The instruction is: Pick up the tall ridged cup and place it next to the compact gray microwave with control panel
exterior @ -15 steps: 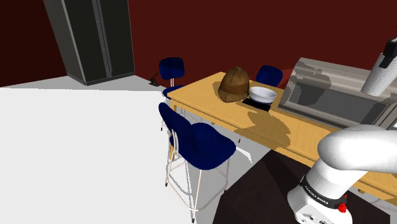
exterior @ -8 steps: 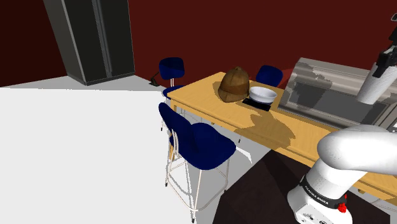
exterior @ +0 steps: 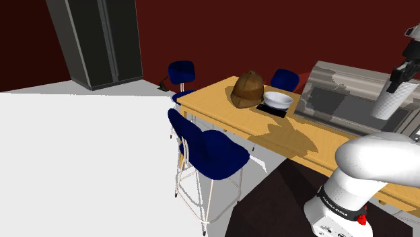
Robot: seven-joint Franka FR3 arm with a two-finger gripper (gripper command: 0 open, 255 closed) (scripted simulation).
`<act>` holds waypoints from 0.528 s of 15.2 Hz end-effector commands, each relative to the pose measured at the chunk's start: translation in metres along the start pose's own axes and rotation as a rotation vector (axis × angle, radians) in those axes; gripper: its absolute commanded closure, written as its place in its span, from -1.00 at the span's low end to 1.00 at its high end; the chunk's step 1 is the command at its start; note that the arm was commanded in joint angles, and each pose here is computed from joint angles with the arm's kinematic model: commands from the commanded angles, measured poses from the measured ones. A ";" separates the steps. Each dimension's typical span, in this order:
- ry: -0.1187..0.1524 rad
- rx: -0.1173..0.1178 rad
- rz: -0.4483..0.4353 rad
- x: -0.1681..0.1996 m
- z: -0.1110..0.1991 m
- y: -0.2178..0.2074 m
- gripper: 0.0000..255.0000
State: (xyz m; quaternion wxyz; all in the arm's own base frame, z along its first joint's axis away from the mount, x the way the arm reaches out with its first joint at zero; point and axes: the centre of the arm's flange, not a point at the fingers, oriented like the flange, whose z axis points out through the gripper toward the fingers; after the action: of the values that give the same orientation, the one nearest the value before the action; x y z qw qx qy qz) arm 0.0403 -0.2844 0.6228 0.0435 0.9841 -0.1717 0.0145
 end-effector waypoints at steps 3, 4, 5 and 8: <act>0.000 0.000 0.000 -0.001 0.021 -0.002 1.00; 0.000 0.000 0.000 -0.002 0.026 -0.003 1.00; 0.000 0.000 0.000 -0.002 0.032 -0.003 1.00; 0.000 0.000 0.000 -0.002 0.047 -0.004 1.00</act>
State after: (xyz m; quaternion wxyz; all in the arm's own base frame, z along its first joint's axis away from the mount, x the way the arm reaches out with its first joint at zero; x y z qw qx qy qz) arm 0.0395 -0.2829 0.5797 0.0434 0.9841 -0.1717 0.0146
